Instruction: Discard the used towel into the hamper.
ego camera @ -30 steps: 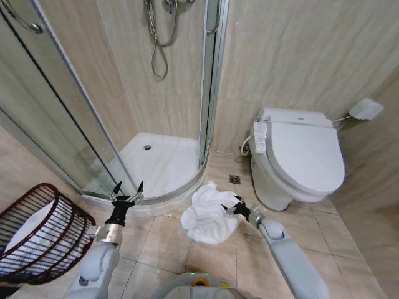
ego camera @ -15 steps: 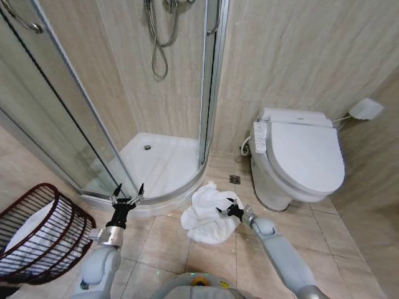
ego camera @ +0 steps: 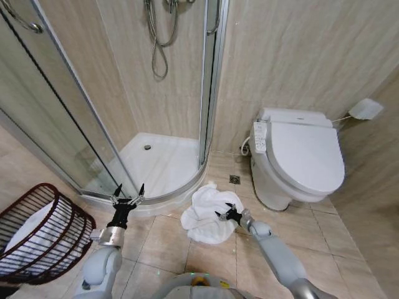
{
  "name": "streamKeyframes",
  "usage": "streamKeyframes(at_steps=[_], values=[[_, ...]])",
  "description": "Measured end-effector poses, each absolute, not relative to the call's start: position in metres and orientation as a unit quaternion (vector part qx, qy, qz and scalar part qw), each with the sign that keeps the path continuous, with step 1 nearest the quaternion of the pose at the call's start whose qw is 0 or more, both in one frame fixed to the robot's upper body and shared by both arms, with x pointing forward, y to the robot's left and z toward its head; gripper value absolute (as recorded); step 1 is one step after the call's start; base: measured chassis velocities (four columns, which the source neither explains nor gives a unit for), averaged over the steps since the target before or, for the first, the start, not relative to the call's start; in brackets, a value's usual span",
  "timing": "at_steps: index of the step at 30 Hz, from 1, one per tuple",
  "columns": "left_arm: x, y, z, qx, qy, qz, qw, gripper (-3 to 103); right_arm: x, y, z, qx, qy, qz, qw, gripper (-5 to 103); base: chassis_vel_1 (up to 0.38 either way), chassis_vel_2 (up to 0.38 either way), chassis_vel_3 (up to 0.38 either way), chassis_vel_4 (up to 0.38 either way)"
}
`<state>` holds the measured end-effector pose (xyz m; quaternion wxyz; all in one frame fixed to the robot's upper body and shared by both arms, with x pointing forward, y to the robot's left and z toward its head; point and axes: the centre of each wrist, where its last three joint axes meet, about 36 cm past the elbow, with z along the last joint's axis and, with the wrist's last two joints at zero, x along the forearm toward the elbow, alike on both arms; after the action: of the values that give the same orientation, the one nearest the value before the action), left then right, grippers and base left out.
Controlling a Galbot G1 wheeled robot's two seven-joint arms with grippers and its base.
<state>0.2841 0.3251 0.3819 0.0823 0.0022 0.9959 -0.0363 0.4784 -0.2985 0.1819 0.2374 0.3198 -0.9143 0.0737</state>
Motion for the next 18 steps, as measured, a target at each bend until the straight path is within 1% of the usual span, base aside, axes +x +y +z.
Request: streamKeyframes(at_steps=[7, 10, 12, 13, 14, 15, 16, 18], values=[[0.2828, 0.3251, 0.3827, 0.002, 0.996, -0.036, 0.083, 100, 0.4850, -0.2944, 0.1760, 0.311, -0.919, 0.067, 0.235, 101, 0.000, 0.000, 0.000, 0.000], [0.2835, 0.3251, 0.3830, 0.002, 0.996, -0.036, 0.084, 100, 0.4859, -0.2953, 0.1747, 0.308, -0.920, 0.064, 0.233, 89, 0.000, 0.000, 0.000, 0.000], [0.2836, 0.3249, 0.3831, 0.002, 0.996, -0.036, 0.084, 100, 0.4860, -0.2960, 0.1742, 0.307, -0.921, 0.064, 0.232, 89, 0.000, 0.000, 0.000, 0.000], [0.2837, 0.3247, 0.3832, 0.002, 0.996, -0.036, 0.084, 100, 0.4860, -0.2968, 0.1738, 0.306, -0.921, 0.064, 0.231, 83, 0.000, 0.000, 0.000, 0.000], [0.2837, 0.3245, 0.3831, 0.002, 0.996, -0.036, 0.084, 100, 0.4859, -0.2978, 0.1736, 0.304, -0.922, 0.063, 0.230, 83, 0.000, 0.000, 0.000, 0.000], [0.2836, 0.3244, 0.3831, 0.003, 0.996, -0.036, 0.084, 100, 0.4854, -0.2986, 0.1734, 0.303, -0.923, 0.062, 0.230, 73, 0.000, 0.000, 0.000, 0.000], [0.2836, 0.3244, 0.3831, 0.003, 0.996, -0.036, 0.084, 100, 0.4854, -0.2986, 0.1734, 0.303, -0.923, 0.062, 0.230, 73, 0.000, 0.000, 0.000, 0.000], [0.2835, 0.3242, 0.3829, 0.003, 0.996, -0.035, 0.083, 100, 0.4835, -0.3005, 0.1726, 0.301, -0.924, 0.060, 0.228, 61, 0.000, 0.000, 0.000, 0.000]])
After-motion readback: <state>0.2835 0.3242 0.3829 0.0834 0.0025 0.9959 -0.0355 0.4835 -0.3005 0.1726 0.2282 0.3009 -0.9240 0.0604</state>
